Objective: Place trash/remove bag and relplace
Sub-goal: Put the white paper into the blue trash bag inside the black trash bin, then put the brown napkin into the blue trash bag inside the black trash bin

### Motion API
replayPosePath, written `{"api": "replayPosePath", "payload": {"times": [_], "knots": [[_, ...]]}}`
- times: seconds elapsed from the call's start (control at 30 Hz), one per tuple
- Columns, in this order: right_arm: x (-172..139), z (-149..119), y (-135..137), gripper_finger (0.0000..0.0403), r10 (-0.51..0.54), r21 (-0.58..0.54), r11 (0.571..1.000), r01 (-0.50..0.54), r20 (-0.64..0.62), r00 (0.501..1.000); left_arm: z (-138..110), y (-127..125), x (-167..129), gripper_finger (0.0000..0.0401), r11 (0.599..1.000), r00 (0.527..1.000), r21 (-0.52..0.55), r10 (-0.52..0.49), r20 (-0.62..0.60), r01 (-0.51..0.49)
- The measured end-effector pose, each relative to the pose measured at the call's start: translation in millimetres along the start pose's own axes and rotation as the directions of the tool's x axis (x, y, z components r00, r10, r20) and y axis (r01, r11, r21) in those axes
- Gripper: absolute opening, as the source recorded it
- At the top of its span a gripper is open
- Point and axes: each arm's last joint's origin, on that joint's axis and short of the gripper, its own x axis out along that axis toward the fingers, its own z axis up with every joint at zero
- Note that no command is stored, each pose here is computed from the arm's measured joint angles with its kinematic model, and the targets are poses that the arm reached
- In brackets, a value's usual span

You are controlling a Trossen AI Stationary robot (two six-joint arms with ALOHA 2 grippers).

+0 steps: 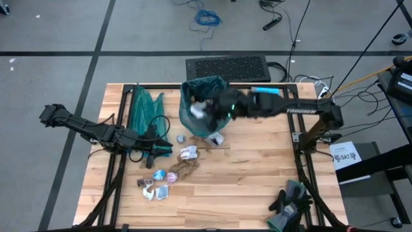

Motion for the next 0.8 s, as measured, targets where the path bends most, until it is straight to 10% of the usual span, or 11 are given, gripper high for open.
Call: {"api": "replayPosePath", "payload": {"times": [0.4,0.8], "knots": [[5.2,25.6,-69.0,0.0013,-0.195,0.076,0.977,0.198,-0.040,0.980,3.8,-1.2,-0.1,0.0127,1.000,0.999,-0.016,-0.012,0.038,0.013],[9.4,18.3,-70.2,0.0108,-0.176,0.178,0.965,0.195,-0.120,0.977,4.5,-1.4,-0.1,0.0127,0.997,0.999,-0.077,-0.013,0.046,0.017]]}}
